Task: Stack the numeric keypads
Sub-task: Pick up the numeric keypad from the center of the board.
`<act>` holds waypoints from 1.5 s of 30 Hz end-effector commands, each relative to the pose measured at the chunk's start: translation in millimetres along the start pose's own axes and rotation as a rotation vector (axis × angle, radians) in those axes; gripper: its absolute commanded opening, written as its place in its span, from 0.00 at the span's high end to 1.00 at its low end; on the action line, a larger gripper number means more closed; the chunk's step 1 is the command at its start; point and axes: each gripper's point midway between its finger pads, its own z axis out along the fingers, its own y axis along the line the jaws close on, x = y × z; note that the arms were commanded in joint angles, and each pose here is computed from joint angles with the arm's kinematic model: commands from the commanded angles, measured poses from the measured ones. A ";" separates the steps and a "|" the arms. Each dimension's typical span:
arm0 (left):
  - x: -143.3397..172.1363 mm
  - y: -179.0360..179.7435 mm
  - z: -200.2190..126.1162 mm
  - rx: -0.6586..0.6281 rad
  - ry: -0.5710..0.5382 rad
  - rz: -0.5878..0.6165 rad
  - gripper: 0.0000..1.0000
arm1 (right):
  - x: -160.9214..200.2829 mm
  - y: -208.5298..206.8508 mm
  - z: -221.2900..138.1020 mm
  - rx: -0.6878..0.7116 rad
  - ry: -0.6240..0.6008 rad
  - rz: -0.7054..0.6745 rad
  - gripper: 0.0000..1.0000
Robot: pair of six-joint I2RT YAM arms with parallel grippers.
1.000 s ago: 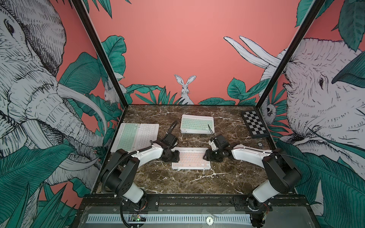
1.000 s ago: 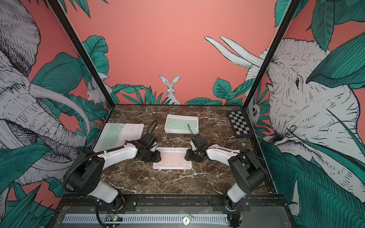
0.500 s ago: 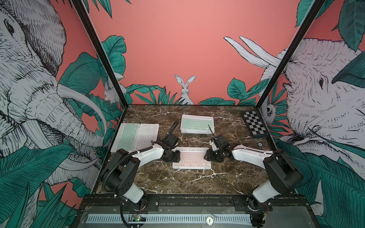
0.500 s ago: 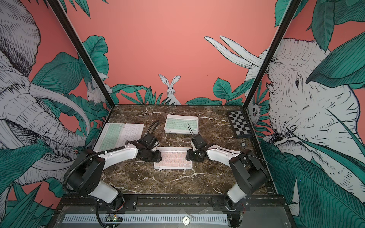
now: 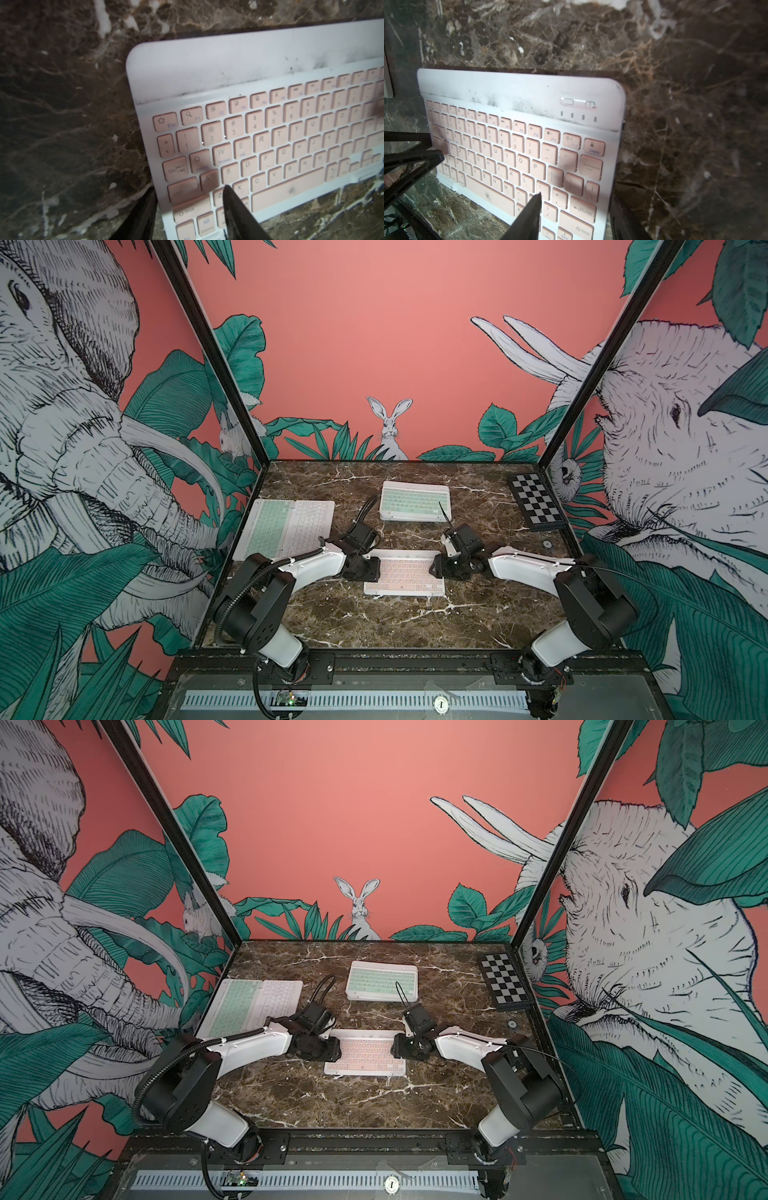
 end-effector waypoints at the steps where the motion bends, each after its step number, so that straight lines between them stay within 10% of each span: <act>1: 41.6 7.5 20.8 -0.024 0.140 -0.003 0.47 | 10.7 20.3 8.4 -0.149 0.031 0.034 0.49; 13: 48.1 4.6 32.8 0.000 0.155 -0.005 0.47 | -1.7 63.8 -16.2 -0.505 0.000 0.039 0.53; 45: 54.3 -1.0 48.1 0.035 0.185 0.039 0.47 | -1.4 51.8 -51.7 -0.554 0.001 0.020 0.55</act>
